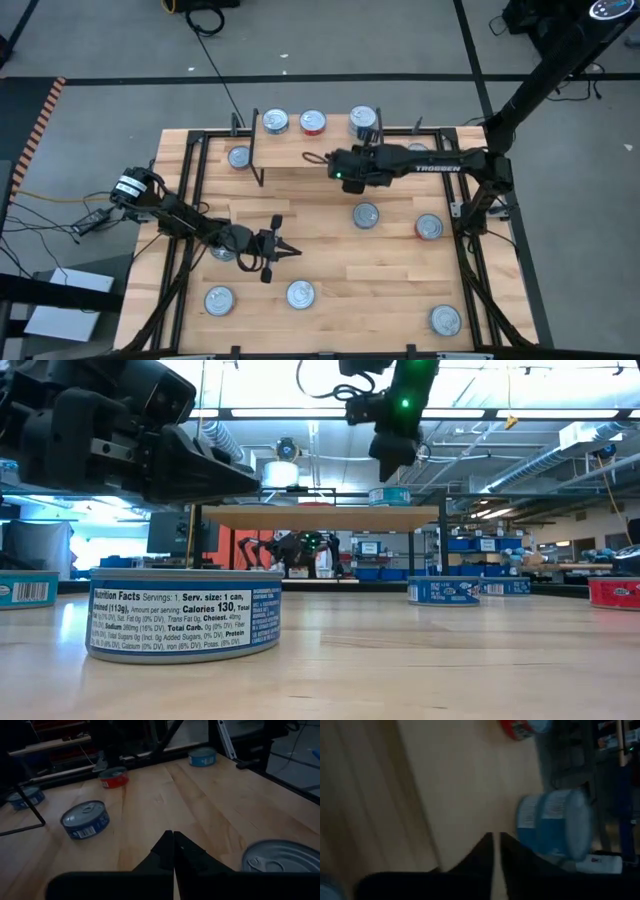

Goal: Stack canned seafood by type on shelf
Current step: Stack the red tuna can on top of the red tuna can on the shelf

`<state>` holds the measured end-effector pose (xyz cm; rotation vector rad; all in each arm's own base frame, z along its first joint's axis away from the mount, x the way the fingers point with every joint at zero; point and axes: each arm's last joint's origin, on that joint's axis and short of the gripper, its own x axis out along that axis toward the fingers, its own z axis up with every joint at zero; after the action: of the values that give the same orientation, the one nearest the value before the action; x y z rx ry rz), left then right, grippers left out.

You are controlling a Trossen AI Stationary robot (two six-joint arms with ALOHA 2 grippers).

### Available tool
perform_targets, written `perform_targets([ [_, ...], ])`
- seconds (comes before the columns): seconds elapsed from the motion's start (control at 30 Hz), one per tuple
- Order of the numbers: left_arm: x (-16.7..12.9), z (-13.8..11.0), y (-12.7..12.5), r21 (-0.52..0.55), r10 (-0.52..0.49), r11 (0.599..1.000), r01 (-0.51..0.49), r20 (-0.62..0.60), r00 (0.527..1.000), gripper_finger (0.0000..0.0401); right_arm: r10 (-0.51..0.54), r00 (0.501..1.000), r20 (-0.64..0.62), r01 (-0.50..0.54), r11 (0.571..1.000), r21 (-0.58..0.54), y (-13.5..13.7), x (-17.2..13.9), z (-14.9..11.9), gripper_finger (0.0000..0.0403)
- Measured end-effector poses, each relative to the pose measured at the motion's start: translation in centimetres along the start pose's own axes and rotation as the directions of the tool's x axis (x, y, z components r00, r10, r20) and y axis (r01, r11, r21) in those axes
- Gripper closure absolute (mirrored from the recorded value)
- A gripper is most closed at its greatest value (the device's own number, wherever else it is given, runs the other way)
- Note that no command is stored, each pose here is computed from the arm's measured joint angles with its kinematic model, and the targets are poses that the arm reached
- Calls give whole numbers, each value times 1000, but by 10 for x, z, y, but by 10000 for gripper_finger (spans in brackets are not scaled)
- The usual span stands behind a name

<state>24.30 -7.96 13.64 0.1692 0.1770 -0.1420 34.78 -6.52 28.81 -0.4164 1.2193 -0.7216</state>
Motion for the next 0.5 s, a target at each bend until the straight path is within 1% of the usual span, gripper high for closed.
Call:
perform_targets([
  [0.03,0,-1,0,2,-3,1000,3,-7,1000,399,4,1000,-6,-4,1000,2,6,1,-3,385],
  [0.07,0,-1,-1,4,-5,1000,5,-13,1000,399,10,1000,-12,-10,1000,4,11,2,-5,392],
  [0.17,0,-4,-1,-1,-9,1000,9,-36,999,399,24,1000,12,-24,999,40,31,1,-9,385],
  [0.23,0,-4,-1,-9,-9,1000,9,-42,999,399,50,998,25,-52,997,60,44,-1,-12,384],
  [0.37,-1,-5,-5,-9,-23,1000,23,-56,998,399,156,982,106,-168,980,109,73,-6,-15,397],
  [0.5,-3,-5,-14,-1,-60,998,60,-56,997,399,233,945,230,-274,947,166,103,-13,-15,393],
])
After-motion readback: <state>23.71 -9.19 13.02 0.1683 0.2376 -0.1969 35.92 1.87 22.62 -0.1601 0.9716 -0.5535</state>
